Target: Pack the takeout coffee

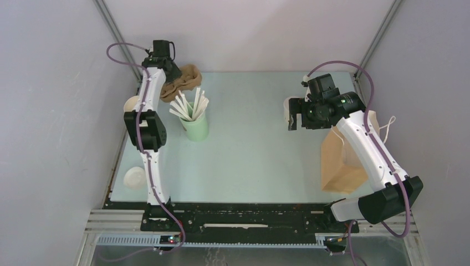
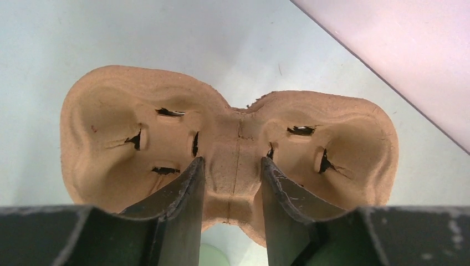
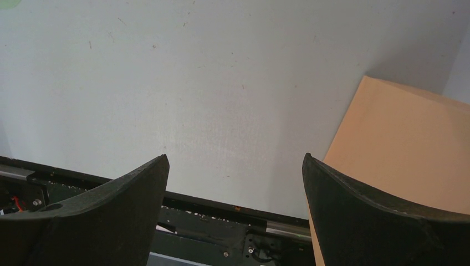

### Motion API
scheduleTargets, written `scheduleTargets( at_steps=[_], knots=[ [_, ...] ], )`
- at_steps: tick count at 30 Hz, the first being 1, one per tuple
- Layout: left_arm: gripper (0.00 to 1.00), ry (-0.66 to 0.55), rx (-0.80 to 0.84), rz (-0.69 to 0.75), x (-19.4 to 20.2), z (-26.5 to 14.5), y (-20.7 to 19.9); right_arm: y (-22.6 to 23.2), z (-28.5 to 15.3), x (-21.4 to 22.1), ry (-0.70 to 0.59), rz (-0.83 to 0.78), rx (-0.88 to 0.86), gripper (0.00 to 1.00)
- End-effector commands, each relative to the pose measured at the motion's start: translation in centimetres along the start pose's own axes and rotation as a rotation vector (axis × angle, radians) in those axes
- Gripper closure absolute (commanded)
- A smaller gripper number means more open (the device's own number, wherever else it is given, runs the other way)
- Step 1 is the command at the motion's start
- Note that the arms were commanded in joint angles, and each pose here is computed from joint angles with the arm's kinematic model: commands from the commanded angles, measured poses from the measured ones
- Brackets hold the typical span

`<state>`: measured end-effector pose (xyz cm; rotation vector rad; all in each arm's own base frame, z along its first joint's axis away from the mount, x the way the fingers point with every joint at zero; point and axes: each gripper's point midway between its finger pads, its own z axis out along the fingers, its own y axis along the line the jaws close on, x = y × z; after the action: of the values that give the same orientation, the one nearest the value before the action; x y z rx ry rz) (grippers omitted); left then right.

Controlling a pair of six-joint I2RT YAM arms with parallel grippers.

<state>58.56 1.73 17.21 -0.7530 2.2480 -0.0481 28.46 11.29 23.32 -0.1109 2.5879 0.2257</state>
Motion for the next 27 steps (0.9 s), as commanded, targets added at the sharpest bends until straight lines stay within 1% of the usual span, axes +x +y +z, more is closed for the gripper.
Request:
scheduleTargets(
  at_steps=[1, 2, 3, 5, 6, 7, 8, 9, 10, 12, 13, 14, 15, 16, 17, 19, 20, 21, 22, 23, 24, 25, 26, 27],
  knots=[
    [0.86, -0.129, 0.088, -0.047, -4.9, -4.0, -2.7, 0.6, -1.5, -1.2, -0.064, -0.006, -0.030, 0.01],
    [0.87, -0.151, 0.043, 0.005, -4.6, -4.5, -3.1, 0.6, -1.6, -1.3, -0.068, -0.009, -0.028, 0.01],
    [0.88, -0.167, -0.002, 0.032, -4.7, -4.9, -2.6, 0.6, -1.6, -1.4, -0.071, -0.009, -0.026, 0.01],
    [0.94, -0.186, -0.107, 0.090, -4.4, -5.0, -0.8, 0.5, -1.7, -1.3, -0.071, -0.008, -0.022, 0.01],
    [0.94, -0.170, -0.125, 0.101, -3.8, -4.5, -0.1, 0.6, -1.6, -1.3, -0.070, -0.009, -0.025, 0.01],
    [0.94, -0.120, -0.080, 0.063, -2.9, -3.7, -0.1, 0.6, -1.6, -1.3, -0.070, -0.009, -0.025, 0.01],
    [0.95, -0.042, 0.020, -0.030, -1.8, -2.6, -0.6, 0.6, -1.7, -1.3, -0.071, -0.009, -0.024, 0.01],
    [0.99, 0.026, 0.088, -0.113, -0.9, -2.0, -0.6, 0.5, -1.7, -1.3, -0.071, -0.009, -0.022, 0.01],
    [1.00, 0.010, 0.064, -0.123, -1.2, -2.0, 0.0, 0.5, -1.7, -1.3, -0.071, -0.009, -0.021, 0.01],
    [0.99, -0.103, -0.053, 0.005, -3.2, -3.5, 0.8, 0.6, -1.6, -1.3, -0.068, -0.010, -0.027, 0.01],
    [0.99, -0.113, -0.049, 0.061, -2.9, -4.0, -0.6, 0.6, -1.6, -1.3, -0.070, -0.010, -0.026, 0.01],
    [0.99, -0.088, -0.008, 0.059, -2.5, -3.8, -1.5, 0.6, -1.7, -1.3, -0.070, -0.010, -0.025, 0.01],
    [0.99, -0.057, 0.027, 0.025, -2.2, -3.4, -1.9, 0.6, -1.7, -1.3, -0.071, -0.011, -0.025, 0.01],
    [0.99, -0.035, 0.027, -0.009, -1.9, -3.2, -1.6, 0.6, -1.7, -1.3, -0.071, -0.010, -0.025, 0.01],
    [1.00, -0.053, -0.010, 0.000, -2.0, -3.7, -1.5, 0.6, -1.6, -1.4, -0.071, -0.010, -0.025, 0.01],
    [1.00, -0.172, -0.121, 0.142, -3.5, -5.9, -1.2, 0.6, -1.8, -1.4, -0.075, -0.010, -0.026, 0.01],
    [1.00, -0.197, -0.133, 0.172, -3.7, -6.2, -1.4, 0.6, -1.8, -1.4, -0.077, -0.009, -0.025, 0.01],
    [1.00, -0.176, -0.087, 0.161, -3.3, -5.5, -1.7, 0.6, -1.8, -1.4, -0.077, -0.009, -0.024, 0.01],
    [1.00, -0.080, 0.009, 0.116, -1.2, -3.7, -2.3, 0.6, -1.8, -1.4, -0.076, -0.008, -0.026, 0.01],
    [1.00, -0.019, 0.032, 0.041, -0.2, -2.4, -1.7, 0.7, -1.8, -1.4, -0.073, -0.008, -0.030, 0.01],
    [1.00, 0.015, -0.020, -0.003, 0.3, -1.8, -0.3, 0.8, -1.7, -1.4, -0.074, -0.009, -0.033, 0.01],
    [1.00, 0.004, -0.085, 0.022, 0.0, -2.1, 0.7, 0.9, -1.7, -1.5, -0.073, -0.013, -0.035, 0.01],
    [1.00, -0.034, -0.153, 0.092, -0.4, -3.0, 1.0, 0.9, -1.8, -1.5, -0.075, -0.015, -0.035, 0.01],
    [1.00, -0.080, -0.172, 0.163, -1.0, -4.1, 0.3, 0.9, -1.8, -1.5, -0.077, -0.016, -0.032, 0.01]
  ],
)
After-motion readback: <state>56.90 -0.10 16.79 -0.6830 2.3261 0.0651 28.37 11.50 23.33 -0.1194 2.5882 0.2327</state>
